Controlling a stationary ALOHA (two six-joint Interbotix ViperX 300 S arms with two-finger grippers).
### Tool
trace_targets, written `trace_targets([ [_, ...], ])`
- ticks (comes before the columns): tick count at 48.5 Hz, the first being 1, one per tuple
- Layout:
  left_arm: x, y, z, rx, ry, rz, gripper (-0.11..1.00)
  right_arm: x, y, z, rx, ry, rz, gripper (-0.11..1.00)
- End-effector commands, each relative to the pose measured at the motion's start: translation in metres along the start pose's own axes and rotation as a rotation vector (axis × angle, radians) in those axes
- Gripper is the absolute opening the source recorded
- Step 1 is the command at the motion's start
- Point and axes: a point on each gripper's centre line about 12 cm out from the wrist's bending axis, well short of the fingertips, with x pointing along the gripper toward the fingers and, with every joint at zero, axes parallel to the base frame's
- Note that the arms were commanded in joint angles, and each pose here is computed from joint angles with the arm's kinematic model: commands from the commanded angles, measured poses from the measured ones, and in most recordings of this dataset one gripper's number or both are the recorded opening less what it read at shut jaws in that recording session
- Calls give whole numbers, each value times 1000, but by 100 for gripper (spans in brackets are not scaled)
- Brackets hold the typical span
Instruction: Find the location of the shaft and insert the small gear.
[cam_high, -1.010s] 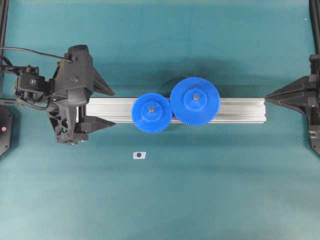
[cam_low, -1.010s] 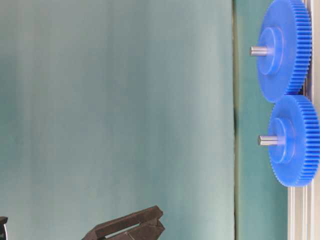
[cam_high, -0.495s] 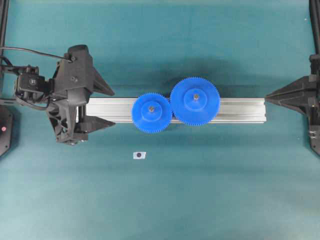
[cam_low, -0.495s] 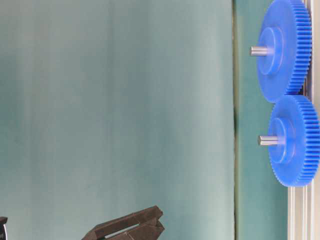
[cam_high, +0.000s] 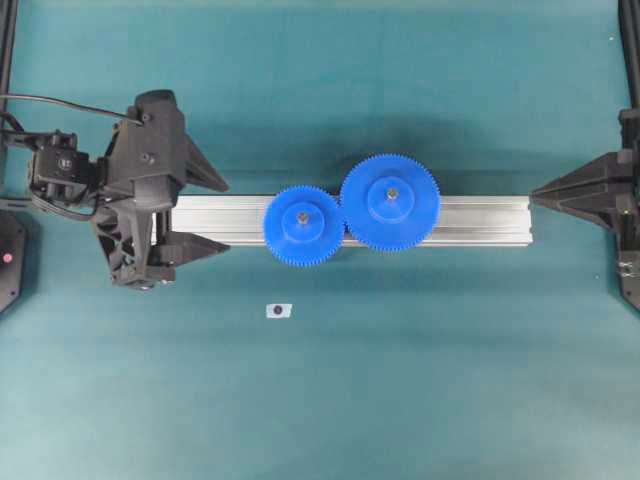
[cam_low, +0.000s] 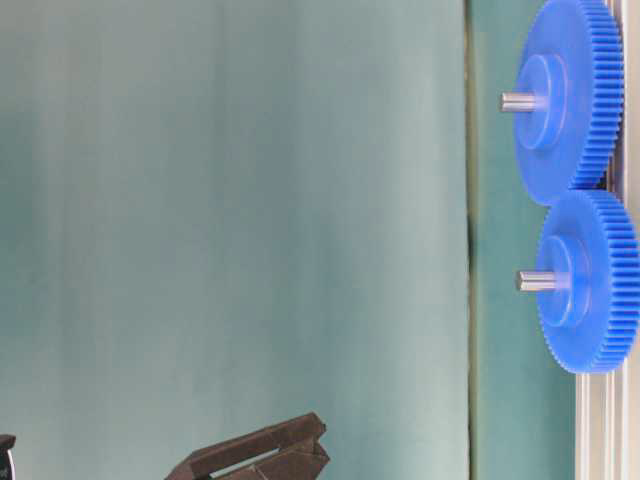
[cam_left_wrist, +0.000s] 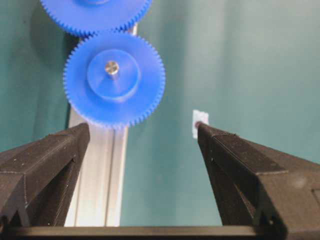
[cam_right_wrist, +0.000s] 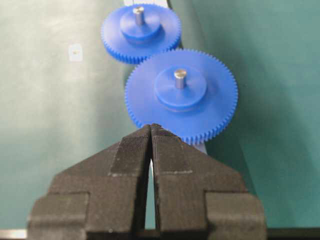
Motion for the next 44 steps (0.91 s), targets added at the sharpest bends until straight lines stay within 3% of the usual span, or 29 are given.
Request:
trace_targets([
  [1, -5, -1, 7, 4, -29, -3, 87, 0, 0, 4, 11, -11, 1, 5],
  [44, -4, -1, 6, 3, -28, -3, 87, -1, 3, 8, 5, -40, 17, 5],
])
